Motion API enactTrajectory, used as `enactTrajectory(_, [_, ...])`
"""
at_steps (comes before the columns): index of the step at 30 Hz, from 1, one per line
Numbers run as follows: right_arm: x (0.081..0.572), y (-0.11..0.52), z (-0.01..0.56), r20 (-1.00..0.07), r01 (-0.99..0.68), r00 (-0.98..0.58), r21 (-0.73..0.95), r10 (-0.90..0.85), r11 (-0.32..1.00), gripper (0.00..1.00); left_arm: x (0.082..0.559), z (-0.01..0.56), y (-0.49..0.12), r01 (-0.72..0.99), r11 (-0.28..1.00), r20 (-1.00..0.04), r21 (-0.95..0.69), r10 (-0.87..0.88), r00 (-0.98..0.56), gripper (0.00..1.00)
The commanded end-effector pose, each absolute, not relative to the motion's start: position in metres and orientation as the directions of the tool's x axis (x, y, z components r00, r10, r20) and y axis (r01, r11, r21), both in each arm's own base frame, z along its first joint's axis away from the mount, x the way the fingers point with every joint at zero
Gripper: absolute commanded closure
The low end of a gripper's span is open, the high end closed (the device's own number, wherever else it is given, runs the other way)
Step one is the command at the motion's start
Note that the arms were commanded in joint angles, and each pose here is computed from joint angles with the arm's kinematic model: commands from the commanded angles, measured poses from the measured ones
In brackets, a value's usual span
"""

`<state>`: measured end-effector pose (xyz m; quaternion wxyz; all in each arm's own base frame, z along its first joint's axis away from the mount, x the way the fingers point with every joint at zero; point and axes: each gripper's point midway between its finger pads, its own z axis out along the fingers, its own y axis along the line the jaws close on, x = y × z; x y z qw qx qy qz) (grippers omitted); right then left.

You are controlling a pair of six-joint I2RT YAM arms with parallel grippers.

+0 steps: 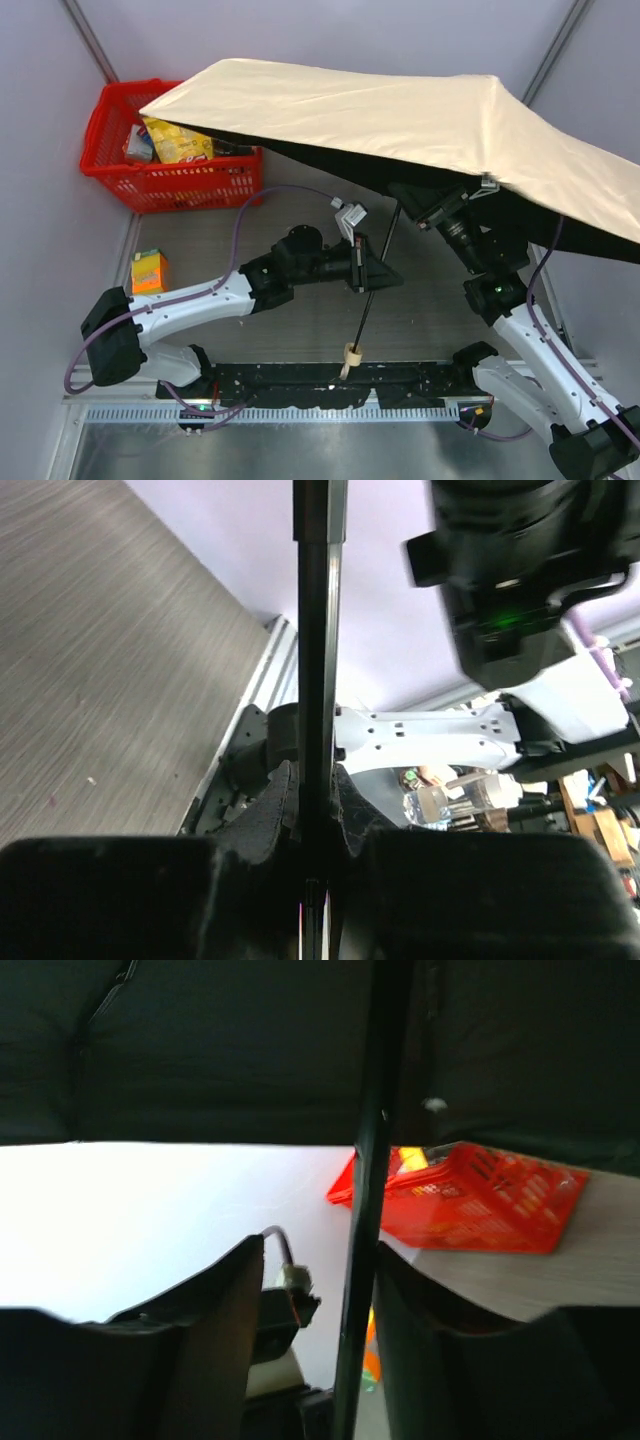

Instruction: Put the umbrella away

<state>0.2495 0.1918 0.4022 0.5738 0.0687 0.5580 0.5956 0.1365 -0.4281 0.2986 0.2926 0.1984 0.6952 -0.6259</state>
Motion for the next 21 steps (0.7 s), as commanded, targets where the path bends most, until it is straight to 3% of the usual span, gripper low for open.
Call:
enactTrajectory(1, [0.266,0.158,0.451,-0.544,-0.561,-0.131,0.73,0.829,0.391,0.46,0.157,0.322,-0.417,0.662,0.236,-0.703,-0.711,-0.214,-0.678,1.0])
enactTrajectory(4, [0.285,0.145,0.461,-0.485,-0.48,-0.087,0.786,0.87,0.39,0.45,0.16,0.323,-0.416,0.662,0.248,-0.707,-0.707,-0.232,-0.668,1.0])
enactTrajectory(11, [0.303,0.129,0.493,-0.358,-0.51,-0.058,0.813,0.932,0.281,0.41,0.157,0.328,-0.418,0.67,0.22,-0.705,-0.709,-0.232,-0.67,1.0])
enactTrajectory(14, [0.315,0.137,0.49,-0.327,-0.511,-0.167,0.836,0.93,0.202,0.41,0.154,0.331,-0.417,0.674,0.2,-0.703,-0.711,-0.235,-0.672,1.0])
enactTrajectory(21, [0.324,0.137,0.459,-0.297,-0.47,-0.236,0.868,0.925,0.159,0.4,0.143,0.348,-0.417,0.675,0.105,-0.677,-0.73,-0.251,-0.692,1.0])
